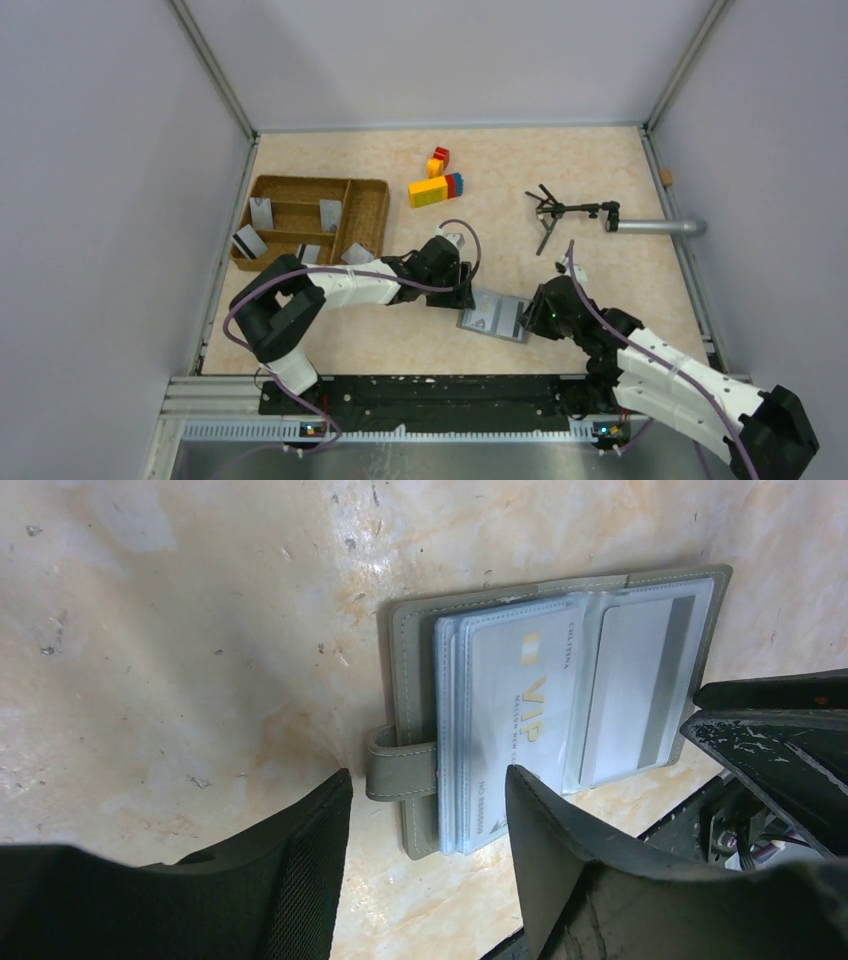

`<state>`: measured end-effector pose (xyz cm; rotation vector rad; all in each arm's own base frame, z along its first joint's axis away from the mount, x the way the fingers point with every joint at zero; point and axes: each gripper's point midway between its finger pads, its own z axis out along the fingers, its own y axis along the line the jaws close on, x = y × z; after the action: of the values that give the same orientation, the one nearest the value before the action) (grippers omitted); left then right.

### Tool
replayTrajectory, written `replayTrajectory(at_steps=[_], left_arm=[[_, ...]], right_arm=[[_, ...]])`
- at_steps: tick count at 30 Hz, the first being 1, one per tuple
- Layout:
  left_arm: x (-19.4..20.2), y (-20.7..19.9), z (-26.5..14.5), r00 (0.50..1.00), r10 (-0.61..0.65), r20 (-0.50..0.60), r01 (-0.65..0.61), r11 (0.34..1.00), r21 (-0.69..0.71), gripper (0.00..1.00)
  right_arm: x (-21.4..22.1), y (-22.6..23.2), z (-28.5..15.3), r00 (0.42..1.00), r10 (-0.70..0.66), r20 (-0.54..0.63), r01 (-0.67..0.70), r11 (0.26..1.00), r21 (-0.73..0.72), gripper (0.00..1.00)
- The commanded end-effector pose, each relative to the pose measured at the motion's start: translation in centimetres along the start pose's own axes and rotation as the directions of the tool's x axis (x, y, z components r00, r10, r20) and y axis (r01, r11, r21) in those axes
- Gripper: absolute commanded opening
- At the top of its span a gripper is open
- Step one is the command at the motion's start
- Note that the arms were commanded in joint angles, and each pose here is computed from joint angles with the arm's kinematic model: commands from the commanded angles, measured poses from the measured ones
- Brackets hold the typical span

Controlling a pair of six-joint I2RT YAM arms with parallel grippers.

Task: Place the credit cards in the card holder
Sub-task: Insert the credit card into the card holder, then turn over the card slot in the card holder.

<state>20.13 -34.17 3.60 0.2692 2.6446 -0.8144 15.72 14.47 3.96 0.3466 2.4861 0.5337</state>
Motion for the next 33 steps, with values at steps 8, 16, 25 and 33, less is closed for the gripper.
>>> replayTrajectory(at_steps=[8,16,25,33], left_arm=[[0.8,1.2,0.2,1.0,0.005,-0.011,-0.006,0.999,-0.036,0.55],[1.0,1.3,0.2,1.0,0.0,-0.015,0.0,0.999,-0.034,0.53],[1.2,0.9,0.4,1.0,-0.014,-0.024,0.014,1.0,-0.007,0.48],[1.3,0.2,0.5,0.999,-0.028,-0.028,0.029,0.999,0.029,0.48]], right_arm=[[0.2,0.9,1.0,1.0,0.022,-0.003,-0.022,0.999,-0.044,0.28],[-0.8,2.1,0.3,1.0,0.021,0.017,-0.02,0.997,-0.075,0.21],[-2.1,4.6,-0.5,0.999,0.003,0.041,0.004,0.986,-0.164,0.16],[-2.6,6.2,-0.2,0.999,-0.029,0.036,0.036,0.979,-0.203,0.15]])
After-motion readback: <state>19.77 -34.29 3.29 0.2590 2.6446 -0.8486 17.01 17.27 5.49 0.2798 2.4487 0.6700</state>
